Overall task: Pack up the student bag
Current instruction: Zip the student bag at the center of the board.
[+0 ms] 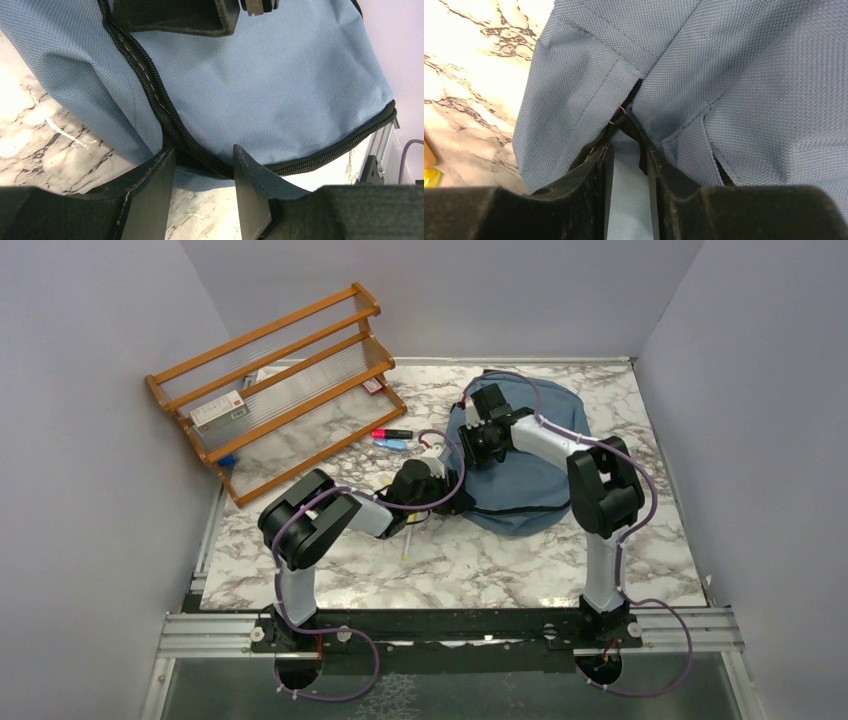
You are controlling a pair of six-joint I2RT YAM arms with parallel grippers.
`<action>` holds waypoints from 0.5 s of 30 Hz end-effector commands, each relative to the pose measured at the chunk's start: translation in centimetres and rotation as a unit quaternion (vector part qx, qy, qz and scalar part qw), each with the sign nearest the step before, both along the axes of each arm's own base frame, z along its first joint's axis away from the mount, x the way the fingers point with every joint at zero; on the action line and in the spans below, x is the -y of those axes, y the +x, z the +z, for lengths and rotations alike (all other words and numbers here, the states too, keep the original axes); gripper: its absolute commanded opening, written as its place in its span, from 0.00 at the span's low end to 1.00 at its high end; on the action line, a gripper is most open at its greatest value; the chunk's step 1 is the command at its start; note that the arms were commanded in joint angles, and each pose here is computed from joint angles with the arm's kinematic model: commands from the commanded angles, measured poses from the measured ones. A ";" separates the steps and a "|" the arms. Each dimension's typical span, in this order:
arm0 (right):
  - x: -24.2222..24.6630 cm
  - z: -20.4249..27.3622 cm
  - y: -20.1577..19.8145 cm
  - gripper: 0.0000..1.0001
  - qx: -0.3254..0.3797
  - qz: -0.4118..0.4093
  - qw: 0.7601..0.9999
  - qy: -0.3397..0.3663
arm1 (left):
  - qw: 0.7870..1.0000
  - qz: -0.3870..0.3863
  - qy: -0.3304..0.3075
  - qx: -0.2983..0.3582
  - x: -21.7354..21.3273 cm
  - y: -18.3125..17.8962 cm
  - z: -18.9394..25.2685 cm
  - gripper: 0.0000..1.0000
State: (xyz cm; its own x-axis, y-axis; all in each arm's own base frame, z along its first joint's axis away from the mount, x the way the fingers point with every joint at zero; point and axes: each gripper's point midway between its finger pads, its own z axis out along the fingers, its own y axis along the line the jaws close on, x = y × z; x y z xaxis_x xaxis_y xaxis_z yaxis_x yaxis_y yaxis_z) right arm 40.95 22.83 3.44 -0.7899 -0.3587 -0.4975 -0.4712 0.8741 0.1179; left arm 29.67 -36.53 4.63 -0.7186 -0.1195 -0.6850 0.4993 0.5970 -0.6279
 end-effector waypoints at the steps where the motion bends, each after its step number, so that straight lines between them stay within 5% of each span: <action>1: 0.7 -1.8 0.2 0.32 0.000 -0.004 0.999 -0.034 | 0.998 -0.021 0.038 -0.048 -0.8 -2.5 -3.3 0.47; 7: 0.5 -0.7 0.2 0.03 0.011 -0.014 1.000 -0.018 | 0.998 -0.018 0.035 -0.047 -1.0 -2.6 -2.9 0.47; 15: -2.2 4.1 -0.9 0.01 0.030 0.037 0.997 0.068 | 1.000 -0.010 -0.021 -0.014 -1.5 -2.1 3.1 0.50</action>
